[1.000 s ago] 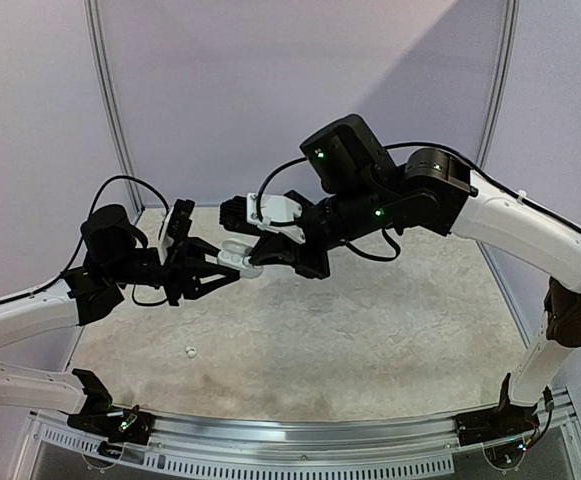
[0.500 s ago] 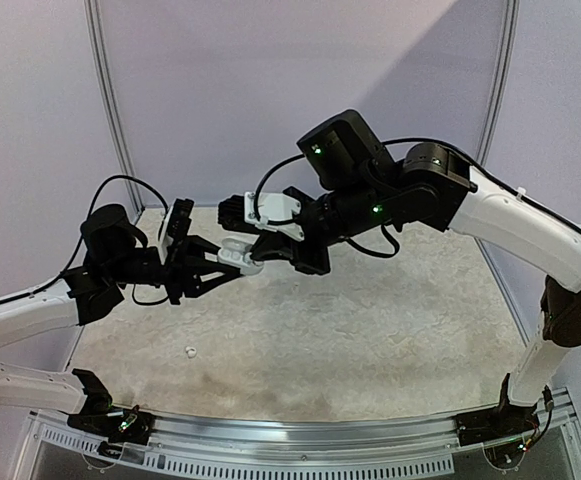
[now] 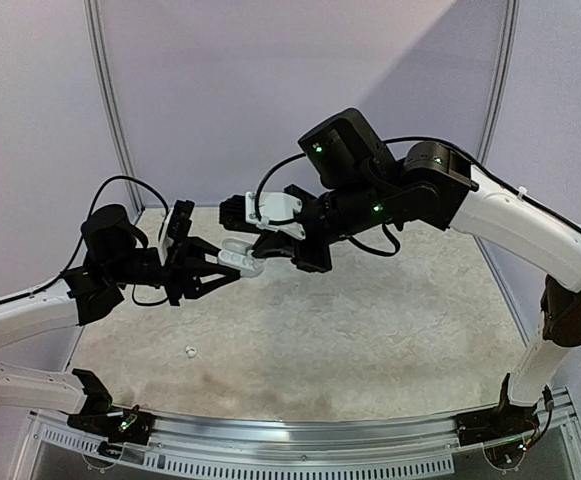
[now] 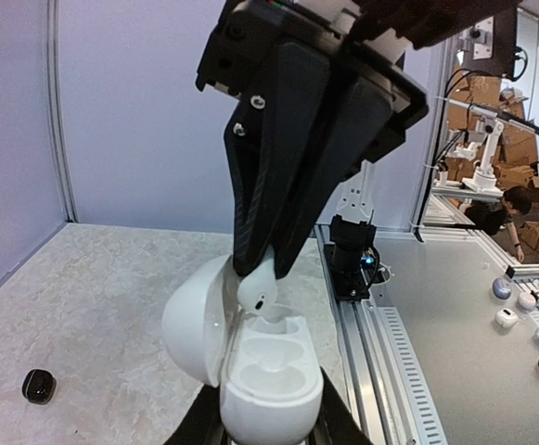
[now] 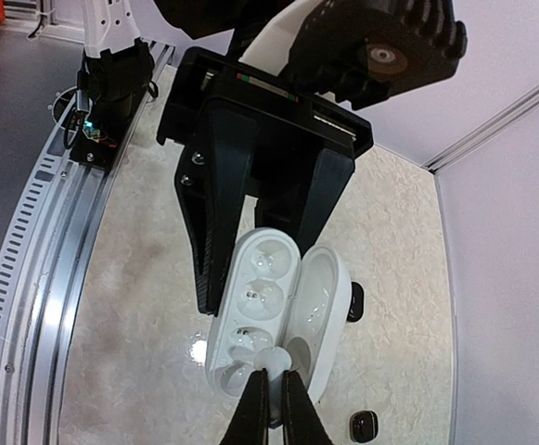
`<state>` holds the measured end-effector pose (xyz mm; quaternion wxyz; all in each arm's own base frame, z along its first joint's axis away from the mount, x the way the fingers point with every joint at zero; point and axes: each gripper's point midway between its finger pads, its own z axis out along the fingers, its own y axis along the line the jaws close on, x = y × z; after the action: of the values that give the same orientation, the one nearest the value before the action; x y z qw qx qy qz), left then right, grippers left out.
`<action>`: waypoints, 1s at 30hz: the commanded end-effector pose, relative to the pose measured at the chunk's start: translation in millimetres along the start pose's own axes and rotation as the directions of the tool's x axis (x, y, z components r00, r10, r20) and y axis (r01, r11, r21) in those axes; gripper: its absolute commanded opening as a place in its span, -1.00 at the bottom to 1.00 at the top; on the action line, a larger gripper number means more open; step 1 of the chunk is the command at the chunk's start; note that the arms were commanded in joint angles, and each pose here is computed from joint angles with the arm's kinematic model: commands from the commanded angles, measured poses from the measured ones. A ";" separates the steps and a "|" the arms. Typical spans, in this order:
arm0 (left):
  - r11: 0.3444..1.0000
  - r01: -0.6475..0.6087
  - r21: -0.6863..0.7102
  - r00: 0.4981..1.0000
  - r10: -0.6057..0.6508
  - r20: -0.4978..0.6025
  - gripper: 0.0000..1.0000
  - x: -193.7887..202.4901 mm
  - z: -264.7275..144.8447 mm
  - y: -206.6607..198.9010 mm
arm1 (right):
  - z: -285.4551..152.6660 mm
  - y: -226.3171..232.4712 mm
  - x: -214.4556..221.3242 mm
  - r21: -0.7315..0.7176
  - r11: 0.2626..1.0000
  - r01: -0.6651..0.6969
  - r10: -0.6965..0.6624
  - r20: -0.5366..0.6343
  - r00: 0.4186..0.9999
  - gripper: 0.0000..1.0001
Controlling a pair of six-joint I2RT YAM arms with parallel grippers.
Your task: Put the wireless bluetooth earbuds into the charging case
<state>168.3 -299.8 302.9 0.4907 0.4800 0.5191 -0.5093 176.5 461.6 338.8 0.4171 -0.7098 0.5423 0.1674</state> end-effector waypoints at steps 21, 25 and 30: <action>0.985 -0.169 0.042 0.982 0.165 0.088 -1.00 6.0 13.9 -12.7 | -43.9 12.2 -10.6 0.003 0.996 -0.086 0.085 0.116 0.990 -1.00; 0.988 -0.149 0.039 0.985 0.145 0.088 -1.00 9.9 16.4 -12.4 | -43.8 22.6 -17.1 -0.029 0.997 -0.067 0.070 0.124 0.990 -1.00; 0.998 -0.062 0.015 0.994 0.060 0.094 -1.00 11.5 15.7 -7.7 | -37.6 31.8 -13.5 -0.058 0.995 -0.087 0.093 0.100 0.991 -1.00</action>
<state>159.1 -313.9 292.2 0.5297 0.5008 0.4620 -0.5051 146.2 441.0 358.3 0.4300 -0.6851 0.5437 0.2236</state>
